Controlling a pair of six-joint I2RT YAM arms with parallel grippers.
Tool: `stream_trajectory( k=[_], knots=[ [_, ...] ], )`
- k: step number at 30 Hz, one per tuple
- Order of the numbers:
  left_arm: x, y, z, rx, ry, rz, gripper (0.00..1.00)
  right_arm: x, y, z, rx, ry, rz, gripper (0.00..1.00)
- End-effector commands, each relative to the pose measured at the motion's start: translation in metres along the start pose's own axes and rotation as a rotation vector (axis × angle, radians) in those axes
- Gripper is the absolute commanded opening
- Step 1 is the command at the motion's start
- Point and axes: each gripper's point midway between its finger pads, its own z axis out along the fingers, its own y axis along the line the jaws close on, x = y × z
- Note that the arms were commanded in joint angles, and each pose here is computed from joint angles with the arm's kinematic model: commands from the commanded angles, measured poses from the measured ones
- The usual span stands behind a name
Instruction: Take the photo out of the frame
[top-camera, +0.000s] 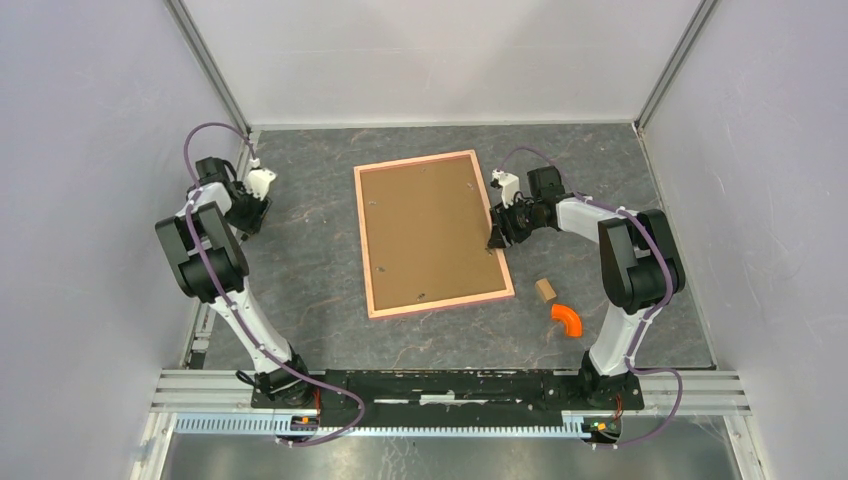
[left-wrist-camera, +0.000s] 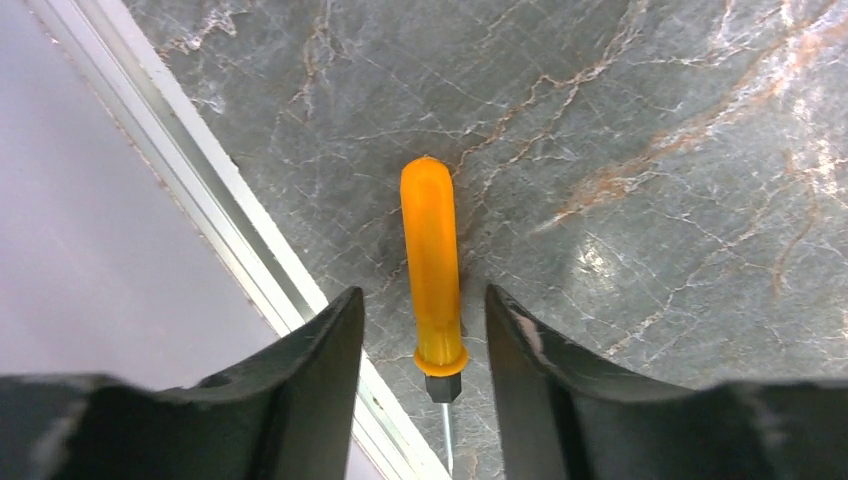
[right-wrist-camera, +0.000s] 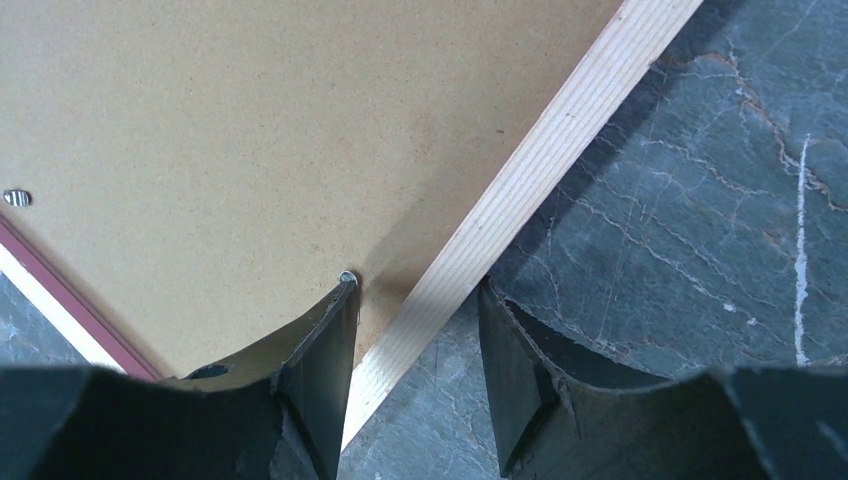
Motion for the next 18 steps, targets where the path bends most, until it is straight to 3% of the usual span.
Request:
stream_trajectory(
  k=[1, 10, 16, 18],
  knots=[
    [0.0368, -0.0462, 0.0179, 0.145, 0.133, -0.087, 0.60, -0.0123, 0.0106, -0.0055, -0.038, -0.027, -0.026, 0.54],
    [0.0358, -0.0469, 0.0143, 0.153, 0.141, -0.103, 0.76, -0.0154, 0.0130, -0.0097, -0.041, -0.032, -0.037, 0.55],
    [0.0353, -0.0454, 0.0134, 0.145, 0.144, -0.114, 0.82, -0.0195, 0.0128, -0.0108, -0.042, -0.032, -0.043, 0.56],
    [0.0316, -0.0426, 0.0087, 0.132, 0.134, -0.121, 0.95, -0.0219, 0.0123, -0.0119, -0.040, -0.033, -0.049, 0.56]
  ],
)
